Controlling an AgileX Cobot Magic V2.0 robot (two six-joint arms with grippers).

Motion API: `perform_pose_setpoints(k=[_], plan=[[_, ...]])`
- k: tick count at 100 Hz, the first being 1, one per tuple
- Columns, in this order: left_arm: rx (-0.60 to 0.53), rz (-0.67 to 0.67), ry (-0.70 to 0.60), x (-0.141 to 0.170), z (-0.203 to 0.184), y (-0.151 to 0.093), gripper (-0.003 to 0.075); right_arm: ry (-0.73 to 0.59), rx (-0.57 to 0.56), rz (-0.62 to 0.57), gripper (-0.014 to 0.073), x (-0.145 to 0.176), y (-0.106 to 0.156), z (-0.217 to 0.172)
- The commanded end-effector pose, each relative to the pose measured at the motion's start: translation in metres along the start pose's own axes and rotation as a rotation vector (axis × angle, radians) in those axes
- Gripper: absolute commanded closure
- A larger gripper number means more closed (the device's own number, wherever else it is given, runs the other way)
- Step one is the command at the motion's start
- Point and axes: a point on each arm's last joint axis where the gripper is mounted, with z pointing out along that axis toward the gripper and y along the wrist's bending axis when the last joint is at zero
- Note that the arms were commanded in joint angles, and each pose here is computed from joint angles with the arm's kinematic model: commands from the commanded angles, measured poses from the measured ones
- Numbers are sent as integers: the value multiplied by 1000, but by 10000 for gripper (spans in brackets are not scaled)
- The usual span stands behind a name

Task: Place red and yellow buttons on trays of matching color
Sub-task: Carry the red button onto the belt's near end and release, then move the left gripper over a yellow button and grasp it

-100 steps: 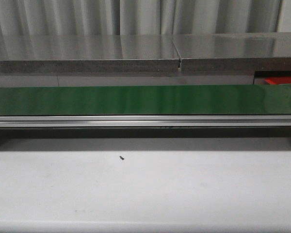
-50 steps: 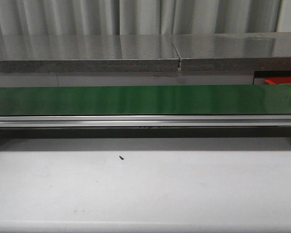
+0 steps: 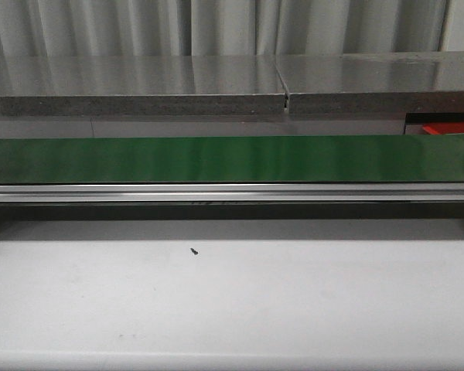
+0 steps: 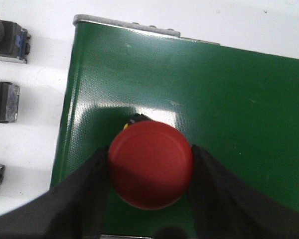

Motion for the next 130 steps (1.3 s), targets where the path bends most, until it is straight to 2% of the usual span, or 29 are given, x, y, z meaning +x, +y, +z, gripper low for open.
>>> perform_pose_setpoints(k=[1, 7, 11, 26, 43, 62, 92, 114, 130], plan=[[28, 31, -106, -11, -29, -8, 228, -94, -2, -10, 693, -8, 0, -1], [44, 27, -115, -12, -32, -11, 63, -94, -2, -10, 693, -8, 0, -1], [49, 29, -120, -14, -34, -13, -1, -94, -2, -10, 693, -8, 0, -1], [72, 46, -157, -20, -55, -22, 80, -94, -2, -10, 693, -8, 0, -1], [85, 59, -250, -21, -92, -30, 81, -94, -2, -10, 693, -8, 0, -1], [53, 20, -292, -8, -124, -18, 81, -94, -2, -10, 693, -8, 0, -1], [-119, -188, -287, 41, -132, 41, 81, -94, -2, -10, 693, -8, 0, -1], [-208, -405, -224, 79, -117, 98, 81, -94, -2, -10, 693, -8, 0, -1], [-265, -542, -255, 101, -108, 130, 81, -94, -2, -10, 693, -8, 0, -1]])
